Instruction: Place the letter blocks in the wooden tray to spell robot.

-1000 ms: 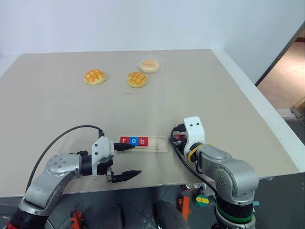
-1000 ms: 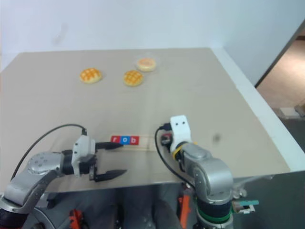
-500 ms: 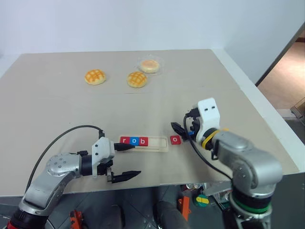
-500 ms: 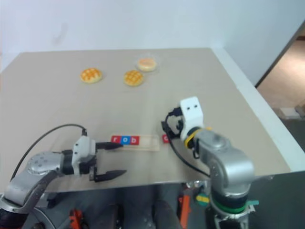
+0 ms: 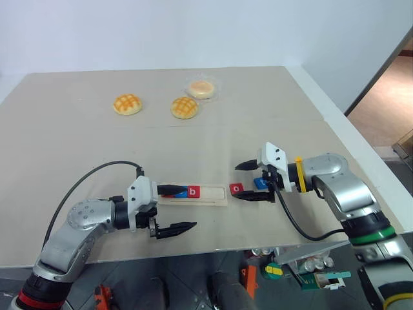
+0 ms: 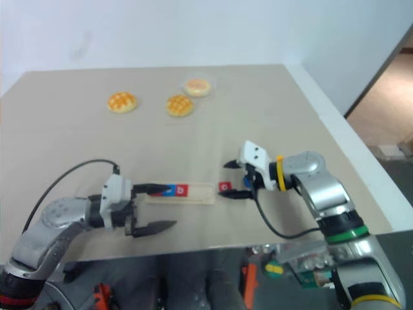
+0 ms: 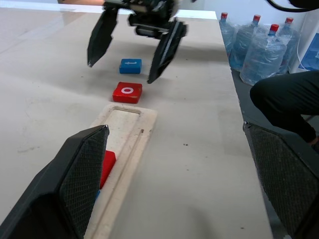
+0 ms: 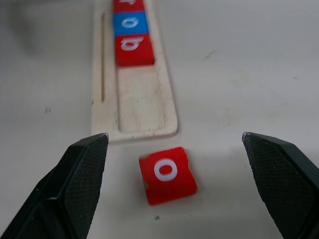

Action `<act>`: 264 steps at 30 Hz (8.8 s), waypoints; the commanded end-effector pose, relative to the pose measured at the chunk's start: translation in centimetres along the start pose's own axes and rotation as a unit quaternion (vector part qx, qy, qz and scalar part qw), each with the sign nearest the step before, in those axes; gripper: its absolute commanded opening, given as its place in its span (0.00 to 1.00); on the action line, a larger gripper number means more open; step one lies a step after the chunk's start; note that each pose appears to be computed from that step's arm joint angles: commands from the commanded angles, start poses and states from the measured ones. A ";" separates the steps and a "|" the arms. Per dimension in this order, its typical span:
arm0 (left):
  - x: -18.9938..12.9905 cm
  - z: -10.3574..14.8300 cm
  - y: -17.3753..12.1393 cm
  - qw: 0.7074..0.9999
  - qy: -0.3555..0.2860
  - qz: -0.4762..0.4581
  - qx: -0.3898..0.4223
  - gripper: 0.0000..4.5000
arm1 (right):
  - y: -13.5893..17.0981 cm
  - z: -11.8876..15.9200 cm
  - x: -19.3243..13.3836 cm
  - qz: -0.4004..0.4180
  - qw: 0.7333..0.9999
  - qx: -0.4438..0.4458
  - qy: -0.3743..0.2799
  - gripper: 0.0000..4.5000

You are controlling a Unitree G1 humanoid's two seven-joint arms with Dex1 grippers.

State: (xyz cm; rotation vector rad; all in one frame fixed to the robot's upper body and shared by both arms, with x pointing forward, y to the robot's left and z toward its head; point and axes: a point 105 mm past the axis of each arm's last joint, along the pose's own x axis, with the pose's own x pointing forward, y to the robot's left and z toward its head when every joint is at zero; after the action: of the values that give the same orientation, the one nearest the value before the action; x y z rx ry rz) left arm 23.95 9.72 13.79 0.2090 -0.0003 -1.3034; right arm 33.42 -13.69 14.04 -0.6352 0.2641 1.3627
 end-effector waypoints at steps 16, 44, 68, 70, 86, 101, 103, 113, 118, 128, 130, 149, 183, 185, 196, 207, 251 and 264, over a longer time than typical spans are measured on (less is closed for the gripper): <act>-0.5 0.2 -0.5 1.000 0.014 0.015 0.018 1.00 | 0.7 -1.4 1.1 0.023 0.999 0.024 -0.022 0.94; -0.3 0.2 0.1 1.000 0.007 0.024 0.007 1.00 | 2.2 -3.4 0.8 -0.022 0.990 0.135 0.024 0.35; -0.9 -0.2 2.3 0.990 -0.011 0.142 -0.021 1.00 | 1.2 4.0 2.9 -0.012 0.999 0.046 -0.017 0.27; -0.9 -0.2 2.3 0.989 -0.014 0.145 -0.025 1.00 | 1.5 4.0 3.4 -0.001 0.999 0.042 -0.012 0.27; -0.9 -0.2 2.2 0.988 -0.010 0.152 -0.022 1.00 | 1.0 4.0 6.1 0.017 1.000 0.003 0.010 0.27; -0.9 -0.3 1.9 0.988 -0.006 0.154 -0.023 1.00 | 0.7 3.7 7.1 0.024 1.000 0.014 0.011 0.27; -0.9 -0.3 1.9 0.988 -0.005 0.153 -0.022 1.00 | 0.9 3.7 7.1 0.029 0.999 0.022 0.012 0.27; -0.9 -0.6 1.8 0.988 -0.002 0.152 -0.022 1.00 | 1.3 3.7 7.3 0.038 0.999 0.032 0.012 0.27; -0.8 -0.7 1.7 0.989 0.002 0.148 -0.021 1.00 | 1.7 3.9 7.4 0.046 0.998 0.049 0.010 0.74; -0.6 -0.4 1.4 0.992 0.001 0.125 0.005 1.00 | -0.7 7.9 5.3 -0.033 0.993 0.080 -0.074 0.98; -0.5 -0.1 1.1 0.994 -0.004 0.110 0.013 1.00 | -1.6 8.4 3.7 -0.070 0.987 0.106 -0.097 0.98; 0.0 0.2 -0.2 0.999 0.013 0.021 0.028 1.00 | -1.4 -1.3 -5.4 -0.443 0.861 0.249 -0.024 0.98; 1.1 -0.2 0.4 0.999 -0.003 0.048 0.023 1.00 | 4.5 2.0 2.3 -0.455 0.833 0.314 -0.031 0.27; 1.2 -0.3 0.4 0.999 -0.002 0.044 0.022 1.00 | 4.6 1.1 2.0 -0.467 0.821 0.329 -0.018 0.27; 0.9 -0.6 0.4 0.999 0.009 0.044 0.025 1.00 | 4.9 0.8 2.4 -0.459 0.819 0.344 -0.014 0.39; 0.6 -0.9 0.3 0.998 0.019 0.045 0.029 1.00 | 0.3 2.5 -3.6 -0.502 0.828 0.248 -0.040 0.97; 0.7 0.2 0.5 0.997 -0.005 0.074 0.038 1.00 | 0.5 -1.2 -0.2 0.017 0.999 0.031 -0.026 0.97; 0.7 0.0 0.5 0.997 0.004 0.070 0.043 1.00 | 0.2 -2.0 0.9 0.002 0.997 0.063 -0.037 0.92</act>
State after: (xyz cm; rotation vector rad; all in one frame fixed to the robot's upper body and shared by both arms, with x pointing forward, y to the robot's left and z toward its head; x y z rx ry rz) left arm 24.84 9.35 12.65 0.2566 -0.0186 -1.1547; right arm 33.56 -14.02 11.48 -0.4876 0.3090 1.3771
